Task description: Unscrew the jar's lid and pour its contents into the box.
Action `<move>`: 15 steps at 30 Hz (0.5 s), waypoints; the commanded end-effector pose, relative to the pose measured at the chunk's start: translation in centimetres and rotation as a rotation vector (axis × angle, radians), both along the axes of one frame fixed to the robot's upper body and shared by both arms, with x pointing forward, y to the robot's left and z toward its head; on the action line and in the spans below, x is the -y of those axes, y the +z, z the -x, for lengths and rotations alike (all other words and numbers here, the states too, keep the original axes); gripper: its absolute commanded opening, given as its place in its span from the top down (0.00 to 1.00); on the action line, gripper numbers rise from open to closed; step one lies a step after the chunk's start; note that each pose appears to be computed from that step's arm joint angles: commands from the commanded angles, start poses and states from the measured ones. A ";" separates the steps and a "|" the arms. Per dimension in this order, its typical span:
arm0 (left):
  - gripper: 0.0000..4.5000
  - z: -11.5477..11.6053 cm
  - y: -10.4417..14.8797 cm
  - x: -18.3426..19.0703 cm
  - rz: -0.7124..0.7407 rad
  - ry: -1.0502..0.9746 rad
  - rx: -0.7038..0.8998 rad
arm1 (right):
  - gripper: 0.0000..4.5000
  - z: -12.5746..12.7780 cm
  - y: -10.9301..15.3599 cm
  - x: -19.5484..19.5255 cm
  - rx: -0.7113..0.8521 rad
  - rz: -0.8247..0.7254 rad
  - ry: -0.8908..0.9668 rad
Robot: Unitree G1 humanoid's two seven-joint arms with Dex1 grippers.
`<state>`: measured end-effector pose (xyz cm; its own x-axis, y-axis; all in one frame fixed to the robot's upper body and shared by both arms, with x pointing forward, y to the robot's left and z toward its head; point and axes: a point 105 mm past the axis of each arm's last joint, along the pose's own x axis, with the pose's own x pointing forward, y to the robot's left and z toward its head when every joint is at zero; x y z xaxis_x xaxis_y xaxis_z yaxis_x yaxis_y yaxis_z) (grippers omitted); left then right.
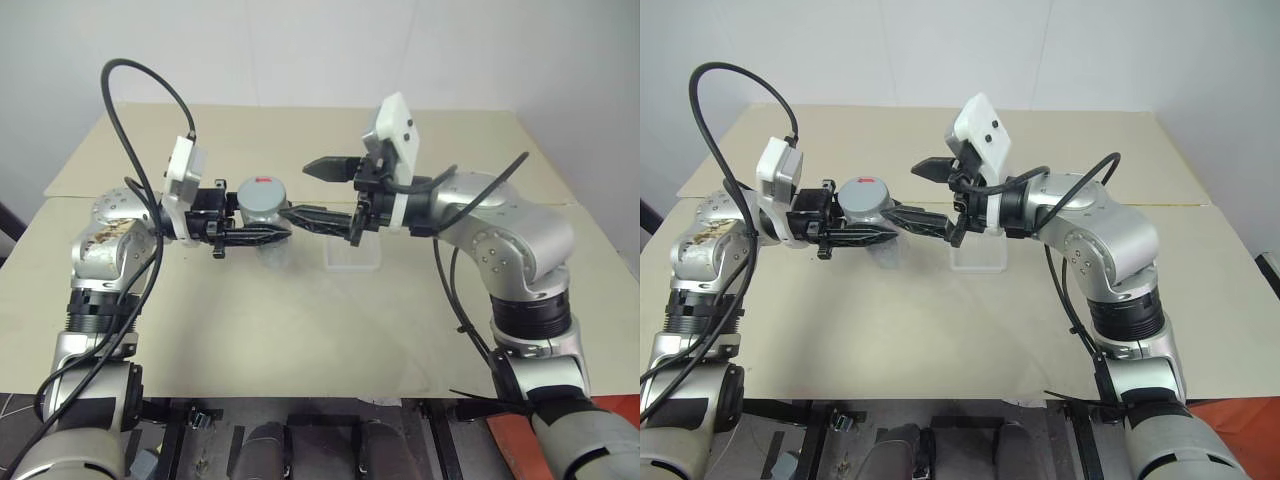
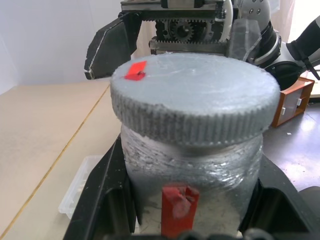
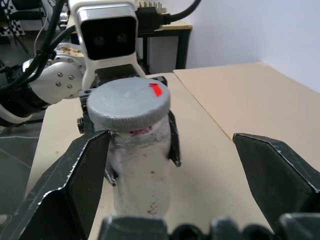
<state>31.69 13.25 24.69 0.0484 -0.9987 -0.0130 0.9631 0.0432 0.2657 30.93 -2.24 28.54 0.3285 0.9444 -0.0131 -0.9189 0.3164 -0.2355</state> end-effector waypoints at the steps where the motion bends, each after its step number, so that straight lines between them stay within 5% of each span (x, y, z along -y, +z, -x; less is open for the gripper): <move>1: 0.55 0.6 1.2 0.0 0.008 -0.024 0.047 | 0.01 0.8 1.5 0.9 0.060 -0.031 0.018; 9: 0.55 0.3 1.1 0.4 0.025 -0.026 0.022 | 0.01 3.9 2.1 -0.6 0.100 -0.028 0.179; 15: 0.55 0.2 1.1 0.9 0.036 -0.033 0.020 | 0.01 3.1 2.4 -3.0 0.119 -0.023 0.150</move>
